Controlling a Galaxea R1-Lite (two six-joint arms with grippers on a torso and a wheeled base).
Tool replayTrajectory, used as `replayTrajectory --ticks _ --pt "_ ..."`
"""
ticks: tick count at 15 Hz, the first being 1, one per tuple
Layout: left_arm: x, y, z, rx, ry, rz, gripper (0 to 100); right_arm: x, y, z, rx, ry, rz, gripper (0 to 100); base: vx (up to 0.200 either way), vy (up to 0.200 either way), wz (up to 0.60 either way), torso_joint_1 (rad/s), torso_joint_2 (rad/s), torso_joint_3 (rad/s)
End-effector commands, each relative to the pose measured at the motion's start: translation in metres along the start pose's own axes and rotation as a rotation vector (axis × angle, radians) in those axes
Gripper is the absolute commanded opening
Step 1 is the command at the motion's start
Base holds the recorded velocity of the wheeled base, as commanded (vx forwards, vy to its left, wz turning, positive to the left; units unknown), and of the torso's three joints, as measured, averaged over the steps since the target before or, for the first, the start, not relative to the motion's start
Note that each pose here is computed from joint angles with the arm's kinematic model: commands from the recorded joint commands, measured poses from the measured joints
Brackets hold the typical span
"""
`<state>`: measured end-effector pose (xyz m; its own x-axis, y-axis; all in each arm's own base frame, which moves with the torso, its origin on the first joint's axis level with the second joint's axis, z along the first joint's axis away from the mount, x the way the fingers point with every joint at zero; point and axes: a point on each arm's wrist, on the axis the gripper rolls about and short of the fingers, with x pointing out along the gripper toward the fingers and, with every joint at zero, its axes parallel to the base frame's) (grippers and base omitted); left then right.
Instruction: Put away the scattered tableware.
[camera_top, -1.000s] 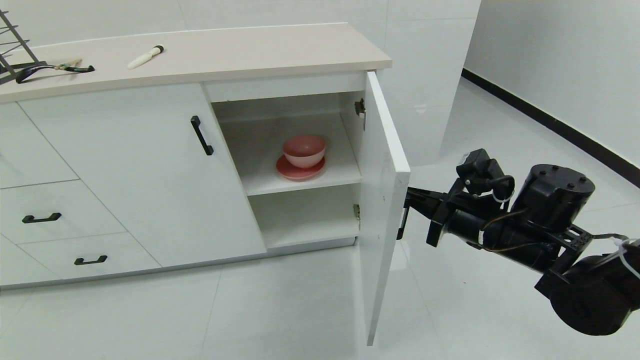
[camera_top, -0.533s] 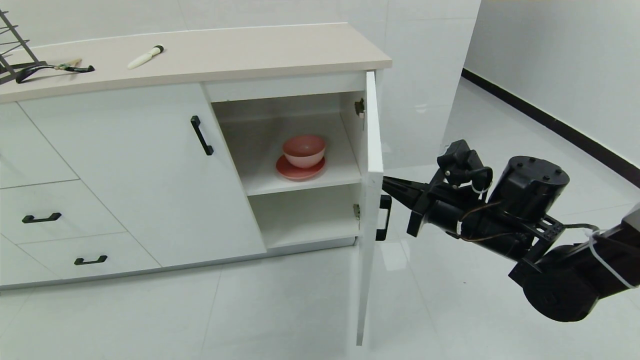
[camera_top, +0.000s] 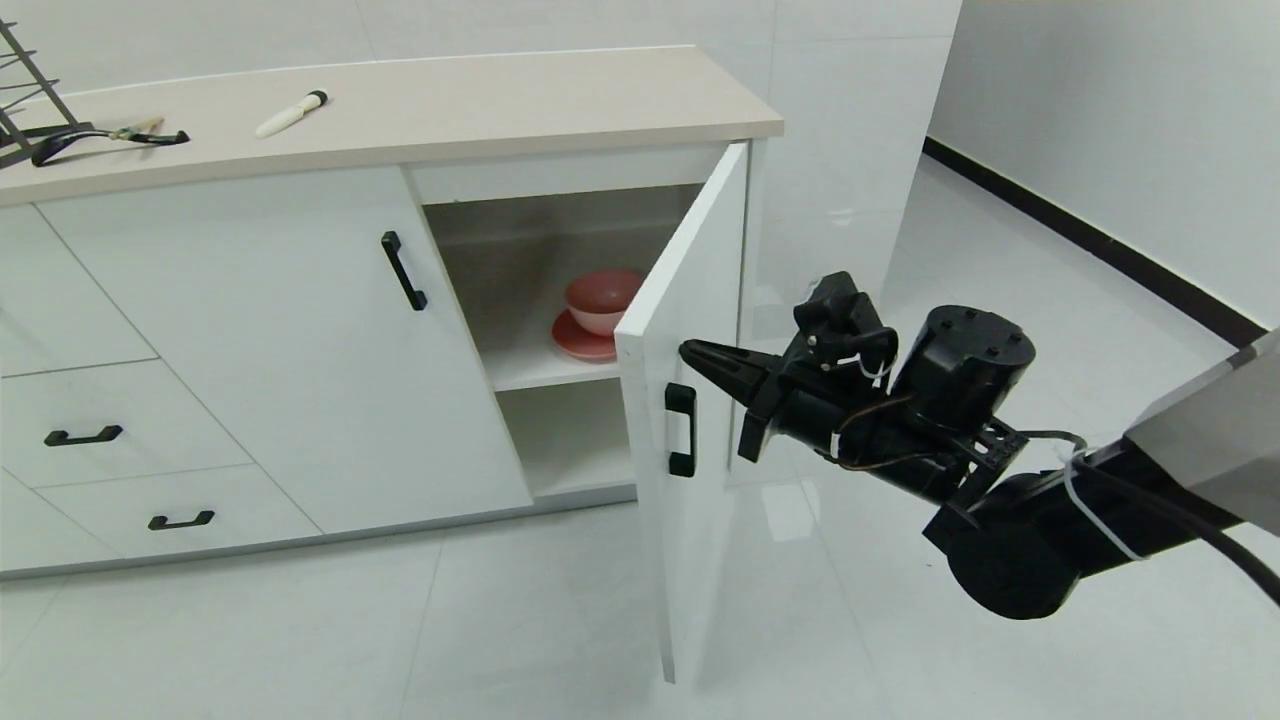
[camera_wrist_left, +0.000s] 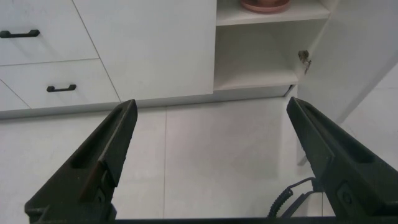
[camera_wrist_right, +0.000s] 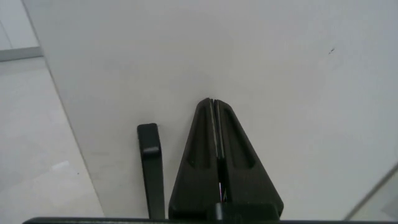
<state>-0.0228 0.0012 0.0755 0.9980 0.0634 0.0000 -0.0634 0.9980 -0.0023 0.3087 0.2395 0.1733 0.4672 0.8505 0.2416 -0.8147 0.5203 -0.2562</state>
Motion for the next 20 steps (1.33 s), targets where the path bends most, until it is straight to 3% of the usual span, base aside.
replayTrajectory --ticks 1,6,14,18,20 --pt "0.000 0.000 0.000 -0.001 0.000 0.001 100 0.018 0.006 -0.012 0.003 -0.014 0.024 0 0.000 0.000 0.00 0.000 0.00 0.000" --pt "0.000 0.000 0.000 -0.007 0.000 0.001 100 0.052 0.012 -0.019 0.026 -0.106 0.047 0 0.000 0.000 0.00 0.000 0.00 0.000" --pt "0.000 0.000 0.000 -0.007 0.000 0.001 100 0.086 0.013 -0.041 0.035 -0.174 -0.012 0 0.000 0.000 0.00 0.000 0.00 0.000" --pt "0.000 0.000 0.000 -0.007 0.000 0.001 100 0.110 0.028 -0.042 0.075 -0.266 -0.044 0 0.000 0.000 0.00 0.000 0.00 0.000" --pt "0.000 0.000 0.000 -0.007 0.000 0.001 100 0.113 0.038 -0.054 0.095 -0.252 -0.027 0 0.000 0.000 0.00 0.000 0.00 0.000"
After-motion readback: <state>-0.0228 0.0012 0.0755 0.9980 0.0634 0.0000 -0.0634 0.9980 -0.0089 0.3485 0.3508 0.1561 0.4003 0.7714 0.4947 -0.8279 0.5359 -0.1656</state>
